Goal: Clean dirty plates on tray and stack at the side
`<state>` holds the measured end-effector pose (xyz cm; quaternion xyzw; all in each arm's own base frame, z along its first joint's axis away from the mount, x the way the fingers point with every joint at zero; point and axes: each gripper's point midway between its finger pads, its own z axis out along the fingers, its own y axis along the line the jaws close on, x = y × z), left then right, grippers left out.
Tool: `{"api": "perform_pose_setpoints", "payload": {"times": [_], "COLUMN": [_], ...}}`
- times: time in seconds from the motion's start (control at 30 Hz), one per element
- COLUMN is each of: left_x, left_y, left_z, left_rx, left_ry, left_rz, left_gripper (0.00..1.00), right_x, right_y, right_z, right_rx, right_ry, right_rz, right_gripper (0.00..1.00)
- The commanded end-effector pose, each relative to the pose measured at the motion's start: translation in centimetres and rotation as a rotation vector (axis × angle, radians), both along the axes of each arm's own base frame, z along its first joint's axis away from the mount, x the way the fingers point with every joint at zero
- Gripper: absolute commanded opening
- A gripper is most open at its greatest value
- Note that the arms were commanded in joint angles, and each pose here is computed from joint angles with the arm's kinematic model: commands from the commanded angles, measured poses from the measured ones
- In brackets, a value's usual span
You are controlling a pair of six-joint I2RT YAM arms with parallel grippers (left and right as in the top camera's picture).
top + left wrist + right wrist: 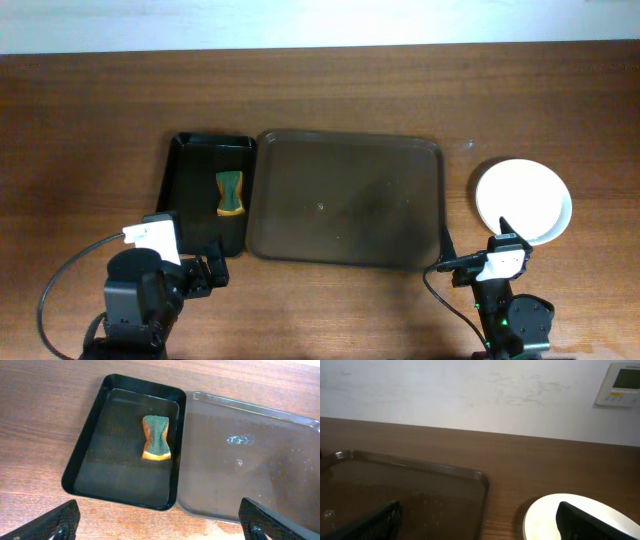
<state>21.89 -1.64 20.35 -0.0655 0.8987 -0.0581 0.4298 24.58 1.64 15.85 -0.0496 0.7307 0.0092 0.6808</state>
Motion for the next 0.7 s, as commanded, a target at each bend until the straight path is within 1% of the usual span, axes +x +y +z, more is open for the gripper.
{"api": "perform_pose_setpoints", "payload": {"times": [0.0,0.23,0.33,0.53,0.6,0.67], "left_x": [-0.1,-0.2,-0.5,0.4,1.1,2.1], "left_y": [-0.1,0.1,1.7,2.1,2.1,2.0], "left_z": [-0.2,-0.4,-1.0,-4.8,-5.4,-4.6], "left_rx": [-0.007,0.002,0.012,-0.002,-0.008,-0.017], "left_ry": [0.003,0.01,-0.021,-0.271,-0.352,-0.495], "left_rz": [-0.002,0.005,0.076,0.098,0.096,0.094], "left_gripper": [1.0,1.0,1.0,1.0,1.0,1.0], "right_x": [0.0,0.0,0.0,0.0,0.0,0.0], "right_y": [0.0,0.0,0.0,0.0,0.0,0.0], "right_z": [-0.2,-0.2,-0.2,-0.2,-0.2,-0.2], "right_rx": [-0.006,-0.006,-0.006,-0.006,-0.006,-0.006], "right_ry": [0.0,0.0,0.0,0.0,0.0,0.0], "right_rz": [-0.005,-0.005,-0.005,-0.005,-0.005,-0.005], "right_gripper": [0.98,0.98,0.98,0.98,0.98,0.98]}}
